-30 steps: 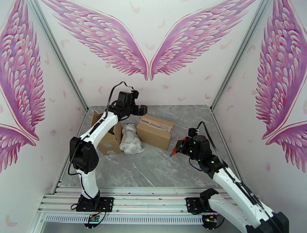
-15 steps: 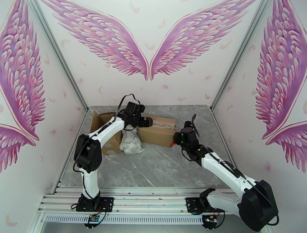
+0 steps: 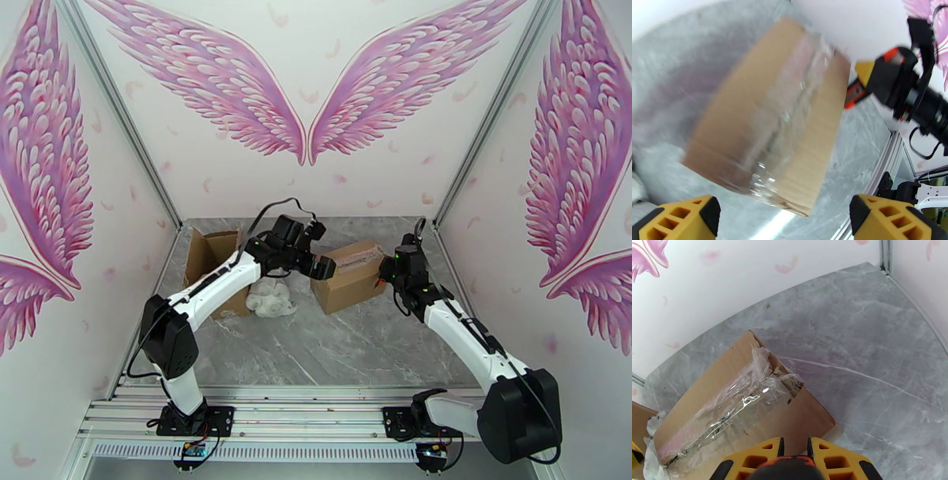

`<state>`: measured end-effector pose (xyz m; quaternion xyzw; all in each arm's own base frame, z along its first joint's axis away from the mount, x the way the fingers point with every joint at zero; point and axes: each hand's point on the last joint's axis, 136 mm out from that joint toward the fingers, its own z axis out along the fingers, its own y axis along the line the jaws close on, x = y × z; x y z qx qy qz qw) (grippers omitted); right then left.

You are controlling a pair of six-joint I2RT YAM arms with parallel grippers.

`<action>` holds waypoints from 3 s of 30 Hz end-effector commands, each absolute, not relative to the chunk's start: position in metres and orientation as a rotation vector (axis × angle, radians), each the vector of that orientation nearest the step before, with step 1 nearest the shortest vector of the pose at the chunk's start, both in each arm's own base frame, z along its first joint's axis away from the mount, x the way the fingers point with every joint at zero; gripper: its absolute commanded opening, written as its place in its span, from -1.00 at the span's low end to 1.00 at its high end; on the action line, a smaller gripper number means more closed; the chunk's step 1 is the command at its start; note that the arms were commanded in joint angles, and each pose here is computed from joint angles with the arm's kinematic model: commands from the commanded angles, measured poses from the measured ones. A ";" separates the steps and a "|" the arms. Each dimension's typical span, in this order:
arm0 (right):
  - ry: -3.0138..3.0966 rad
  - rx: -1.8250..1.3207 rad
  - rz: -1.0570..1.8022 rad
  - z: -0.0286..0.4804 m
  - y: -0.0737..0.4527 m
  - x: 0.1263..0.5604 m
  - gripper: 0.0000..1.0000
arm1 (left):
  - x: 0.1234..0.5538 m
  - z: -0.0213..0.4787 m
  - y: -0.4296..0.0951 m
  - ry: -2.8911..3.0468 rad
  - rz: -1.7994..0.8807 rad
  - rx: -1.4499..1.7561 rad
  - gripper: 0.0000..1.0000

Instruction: Unpack the express box

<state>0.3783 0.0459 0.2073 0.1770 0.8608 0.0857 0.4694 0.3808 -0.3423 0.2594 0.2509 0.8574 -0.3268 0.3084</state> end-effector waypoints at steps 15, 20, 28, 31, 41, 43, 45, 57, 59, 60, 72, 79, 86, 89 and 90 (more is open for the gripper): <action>2.164 0.381 0.111 0.202 0.050 0.418 -1.00 | 0.424 0.201 -0.371 2.322 -1.087 0.735 0.73; 2.170 0.286 0.196 0.208 0.074 0.452 -1.00 | 0.368 0.210 -0.384 2.271 -1.307 0.860 0.72; 2.207 -0.050 0.526 0.207 0.175 0.484 -1.00 | 0.295 0.202 -0.399 2.278 -1.388 0.988 0.75; 2.237 -0.130 0.558 0.205 0.198 0.485 -1.00 | 0.288 0.195 -0.401 2.297 -1.357 0.995 0.75; 2.165 0.181 0.382 0.250 0.110 0.477 -1.00 | 0.282 0.219 -0.346 2.123 -0.730 1.306 0.82; 2.114 0.257 0.363 0.266 0.087 0.469 -1.00 | 0.282 0.232 -0.338 1.972 -0.568 1.383 0.96; 2.070 0.306 0.330 0.279 0.068 0.460 -1.00 | 0.281 0.246 -0.338 1.804 -0.459 1.446 0.98; 1.876 0.740 0.583 0.271 0.022 0.348 -1.00 | 0.302 0.216 -0.360 1.078 0.010 1.921 0.98; 1.809 0.801 0.624 0.270 0.018 0.331 -1.00 | 0.309 0.223 -0.374 1.016 0.023 1.925 0.97; 1.777 0.812 0.661 0.271 0.019 0.325 -1.00 | 0.312 0.222 -0.382 0.996 0.027 1.916 0.98; 1.766 0.872 0.731 0.257 0.023 0.317 -1.00 | 0.308 0.206 -0.460 1.011 -0.094 1.880 0.98; 1.750 0.914 0.703 0.247 0.017 0.320 -1.00 | 0.312 0.205 -0.482 1.092 -0.115 1.841 0.97; 1.709 0.949 0.652 0.242 0.006 0.331 -1.00 | 0.308 0.203 -0.462 1.210 -0.261 1.839 0.98; 1.699 0.946 0.655 0.244 0.006 0.340 -1.00 | 0.308 0.200 -0.458 1.220 -0.279 1.843 0.97; 1.699 0.943 0.655 0.245 0.007 0.342 -1.00 | 0.307 0.199 -0.457 1.222 -0.277 1.848 0.98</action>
